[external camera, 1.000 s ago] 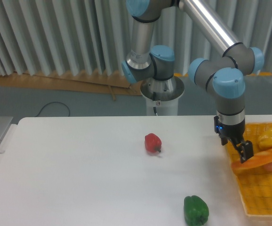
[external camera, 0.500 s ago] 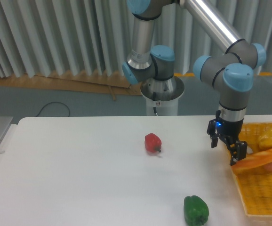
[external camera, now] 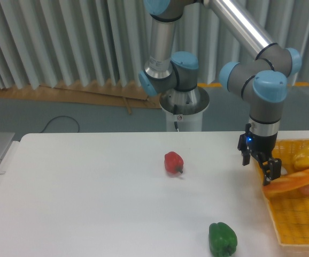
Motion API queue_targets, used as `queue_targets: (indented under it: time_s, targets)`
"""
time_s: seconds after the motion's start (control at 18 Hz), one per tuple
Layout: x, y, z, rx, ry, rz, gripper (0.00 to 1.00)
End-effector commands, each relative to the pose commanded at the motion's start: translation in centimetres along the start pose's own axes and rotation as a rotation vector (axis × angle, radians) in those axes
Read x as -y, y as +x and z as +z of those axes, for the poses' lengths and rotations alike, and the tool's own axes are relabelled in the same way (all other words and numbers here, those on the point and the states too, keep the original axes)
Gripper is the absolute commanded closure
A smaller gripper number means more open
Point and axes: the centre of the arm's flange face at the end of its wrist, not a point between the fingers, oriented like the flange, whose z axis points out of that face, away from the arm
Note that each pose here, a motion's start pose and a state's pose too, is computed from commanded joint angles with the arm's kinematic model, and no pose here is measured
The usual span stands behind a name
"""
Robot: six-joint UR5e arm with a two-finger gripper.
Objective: Place the bread in the basket
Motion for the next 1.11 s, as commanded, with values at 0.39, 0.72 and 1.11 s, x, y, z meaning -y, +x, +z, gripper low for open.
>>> queue_targets:
  time_s: [0.39, 0.72, 1.11]
  targets:
    - [4.4, 0.8, -0.7, -0.003, 0.001, 0.067, 0.0]
    - [6.7, 1.5, -0.3, -0.014, 0.005, 0.097, 0.0]
    - [7.7, 1.7, 0.8, -0.036, -0.077, 0.127, 0.0]
